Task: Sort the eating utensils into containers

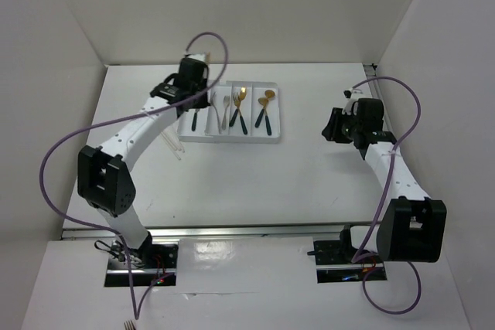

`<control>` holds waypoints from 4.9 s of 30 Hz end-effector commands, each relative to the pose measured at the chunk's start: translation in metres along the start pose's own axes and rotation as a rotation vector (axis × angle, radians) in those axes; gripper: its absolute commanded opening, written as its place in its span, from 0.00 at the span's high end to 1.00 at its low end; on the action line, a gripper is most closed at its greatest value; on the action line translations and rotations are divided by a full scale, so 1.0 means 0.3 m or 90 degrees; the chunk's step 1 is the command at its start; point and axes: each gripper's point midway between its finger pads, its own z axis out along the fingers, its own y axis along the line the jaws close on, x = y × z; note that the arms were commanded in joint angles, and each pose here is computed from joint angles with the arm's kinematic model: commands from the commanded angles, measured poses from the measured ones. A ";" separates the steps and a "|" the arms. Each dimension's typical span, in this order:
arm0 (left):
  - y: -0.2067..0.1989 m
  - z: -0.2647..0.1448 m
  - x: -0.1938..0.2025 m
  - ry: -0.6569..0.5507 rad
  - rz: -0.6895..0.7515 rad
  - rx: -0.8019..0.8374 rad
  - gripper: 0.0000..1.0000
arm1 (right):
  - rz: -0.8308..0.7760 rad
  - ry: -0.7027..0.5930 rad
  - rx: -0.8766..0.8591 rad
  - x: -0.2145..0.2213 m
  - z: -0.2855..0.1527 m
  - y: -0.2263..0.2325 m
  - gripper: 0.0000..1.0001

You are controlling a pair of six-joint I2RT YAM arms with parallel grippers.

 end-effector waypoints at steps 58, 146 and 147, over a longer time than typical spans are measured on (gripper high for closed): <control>0.623 0.048 0.228 0.157 -0.222 -0.182 0.31 | -0.022 -0.004 -0.087 -0.084 0.072 0.053 0.50; 0.801 0.353 0.579 0.334 -0.330 -0.328 0.09 | -0.036 0.044 -0.082 -0.107 0.191 0.019 0.51; 0.815 0.344 0.590 0.334 -0.336 -0.333 0.12 | -0.036 0.044 -0.082 -0.113 0.188 0.021 0.51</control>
